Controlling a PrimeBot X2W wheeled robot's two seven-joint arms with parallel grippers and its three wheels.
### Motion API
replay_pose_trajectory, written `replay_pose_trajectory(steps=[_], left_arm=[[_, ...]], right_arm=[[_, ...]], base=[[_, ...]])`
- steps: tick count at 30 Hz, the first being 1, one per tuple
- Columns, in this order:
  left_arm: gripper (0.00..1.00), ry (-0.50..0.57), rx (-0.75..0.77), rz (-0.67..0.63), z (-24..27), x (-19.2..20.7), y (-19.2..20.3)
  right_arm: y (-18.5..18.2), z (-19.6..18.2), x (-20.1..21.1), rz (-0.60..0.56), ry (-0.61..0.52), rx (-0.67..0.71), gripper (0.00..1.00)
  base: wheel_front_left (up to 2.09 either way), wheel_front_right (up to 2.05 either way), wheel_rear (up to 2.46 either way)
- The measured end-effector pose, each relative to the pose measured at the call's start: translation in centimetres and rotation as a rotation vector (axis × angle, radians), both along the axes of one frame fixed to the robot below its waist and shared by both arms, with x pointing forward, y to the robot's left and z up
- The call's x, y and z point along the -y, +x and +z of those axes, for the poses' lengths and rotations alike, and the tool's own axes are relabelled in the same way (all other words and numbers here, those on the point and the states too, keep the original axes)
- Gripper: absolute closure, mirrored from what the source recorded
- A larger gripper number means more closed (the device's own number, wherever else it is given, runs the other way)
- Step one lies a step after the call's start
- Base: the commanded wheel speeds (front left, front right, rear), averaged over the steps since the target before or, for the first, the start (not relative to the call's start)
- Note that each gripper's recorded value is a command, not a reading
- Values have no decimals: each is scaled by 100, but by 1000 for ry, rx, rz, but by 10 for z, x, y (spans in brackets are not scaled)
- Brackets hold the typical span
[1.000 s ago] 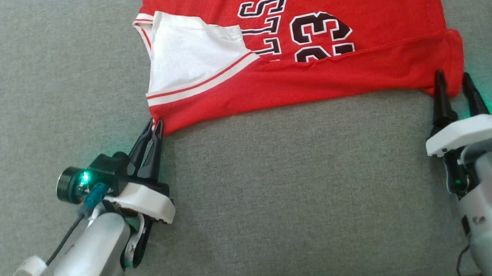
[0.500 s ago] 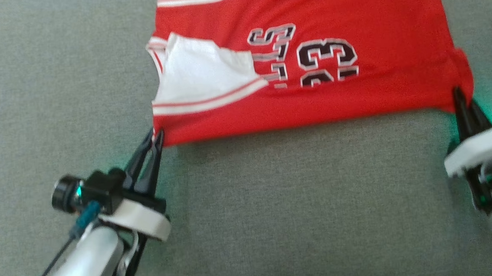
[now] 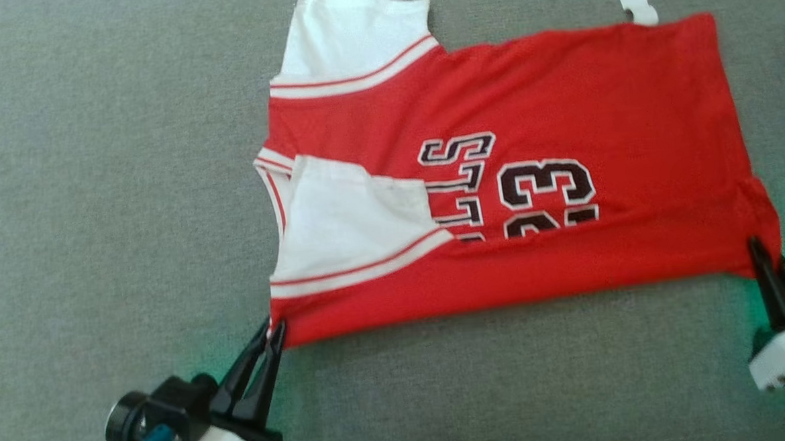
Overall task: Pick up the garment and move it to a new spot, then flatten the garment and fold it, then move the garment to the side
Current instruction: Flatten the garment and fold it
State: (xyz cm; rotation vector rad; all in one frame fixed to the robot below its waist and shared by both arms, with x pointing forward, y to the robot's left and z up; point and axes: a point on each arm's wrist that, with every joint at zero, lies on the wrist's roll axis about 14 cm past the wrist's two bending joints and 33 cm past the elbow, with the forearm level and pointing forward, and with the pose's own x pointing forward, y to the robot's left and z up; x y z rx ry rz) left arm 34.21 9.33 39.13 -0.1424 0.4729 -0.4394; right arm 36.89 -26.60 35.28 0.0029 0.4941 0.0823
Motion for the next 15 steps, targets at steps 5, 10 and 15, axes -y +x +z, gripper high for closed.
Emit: replay_pose_trajectory(steps=[5, 10, 15], left_arm=[[100, 12, -38, -28, -5, 1, -9], [24, 17, -71, -62, -12, 6, -14], [0, 30, -51, -64, -7, 5, 5]], right_arm=[[-11, 3, -1, -8, -2, -3, 100], [-11, 9, 1, -35, -5, 9, 0], [1, 32, -3, -27, -24, 82, 0]], base=[[0, 0, 0], [0, 0, 0], [0, 0, 0]])
